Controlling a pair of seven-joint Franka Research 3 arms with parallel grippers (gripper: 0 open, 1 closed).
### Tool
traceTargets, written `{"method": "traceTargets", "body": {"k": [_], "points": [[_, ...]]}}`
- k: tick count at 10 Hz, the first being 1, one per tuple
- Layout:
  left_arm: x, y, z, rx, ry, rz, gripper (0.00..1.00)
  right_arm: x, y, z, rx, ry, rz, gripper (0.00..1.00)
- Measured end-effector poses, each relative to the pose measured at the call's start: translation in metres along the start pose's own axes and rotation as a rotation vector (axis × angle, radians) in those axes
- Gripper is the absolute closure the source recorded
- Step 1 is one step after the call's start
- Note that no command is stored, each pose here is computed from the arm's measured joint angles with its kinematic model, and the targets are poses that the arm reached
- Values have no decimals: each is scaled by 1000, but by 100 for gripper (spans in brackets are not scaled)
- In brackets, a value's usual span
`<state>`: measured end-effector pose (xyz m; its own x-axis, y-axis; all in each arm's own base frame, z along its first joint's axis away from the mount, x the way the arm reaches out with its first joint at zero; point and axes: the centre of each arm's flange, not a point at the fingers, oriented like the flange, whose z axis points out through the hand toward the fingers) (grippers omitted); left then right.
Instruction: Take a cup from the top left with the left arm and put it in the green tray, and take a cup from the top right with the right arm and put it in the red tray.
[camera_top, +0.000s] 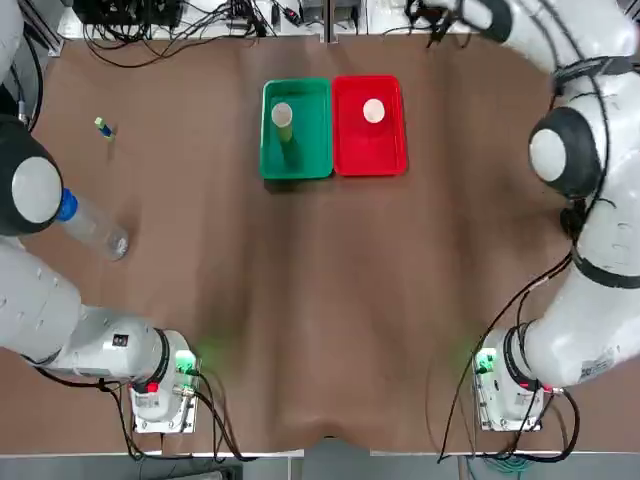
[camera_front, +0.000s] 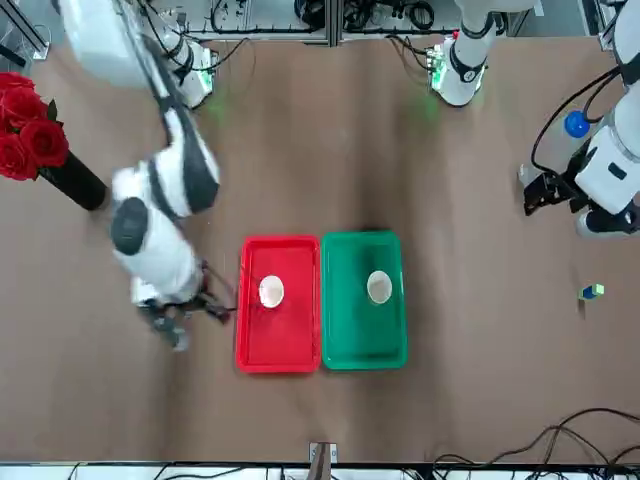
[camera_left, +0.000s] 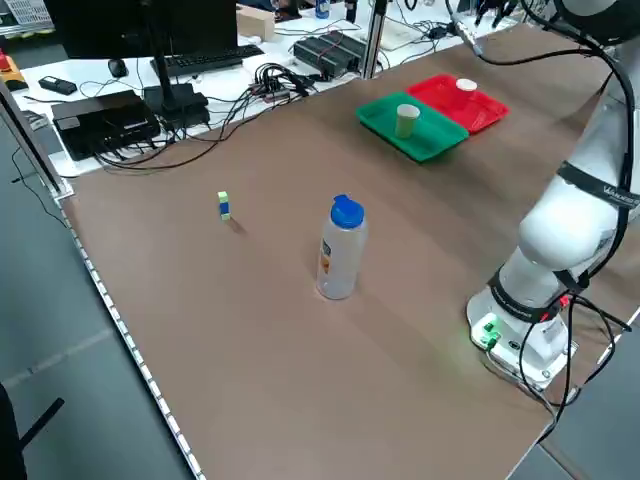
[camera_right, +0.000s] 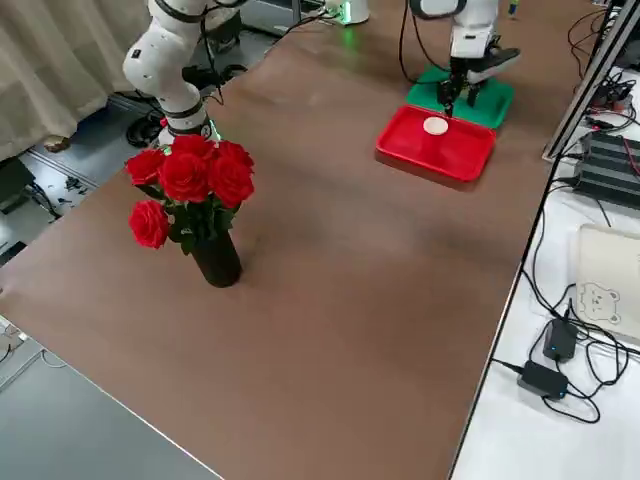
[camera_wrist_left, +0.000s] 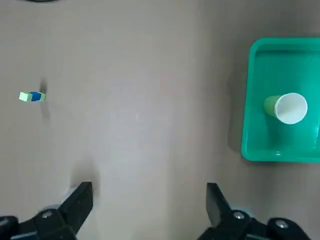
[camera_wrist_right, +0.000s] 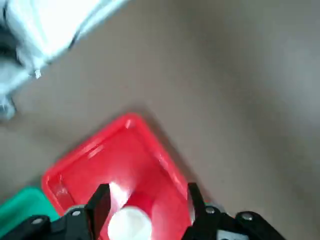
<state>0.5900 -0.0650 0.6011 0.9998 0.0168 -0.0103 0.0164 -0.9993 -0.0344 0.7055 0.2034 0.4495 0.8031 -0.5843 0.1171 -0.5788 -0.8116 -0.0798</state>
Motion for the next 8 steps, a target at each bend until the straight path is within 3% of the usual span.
{"method": "traceTargets", "body": {"k": [1, 3, 5, 8], "points": [[0, -3, 0, 0, 0, 10, 0, 30, 28, -27, -27, 63, 16, 30], [1, -10, 2, -1, -4, 24, 0, 78, 89, -70, -81, 106, -42, 24], [2, -9, 1, -2, 0, 26, 0, 127, 164, -99, -120, 100, -179, 4], [2, -9, -1, -3, 6, 27, 0, 156, 237, -128, -100, 31, -463, 0]]}}
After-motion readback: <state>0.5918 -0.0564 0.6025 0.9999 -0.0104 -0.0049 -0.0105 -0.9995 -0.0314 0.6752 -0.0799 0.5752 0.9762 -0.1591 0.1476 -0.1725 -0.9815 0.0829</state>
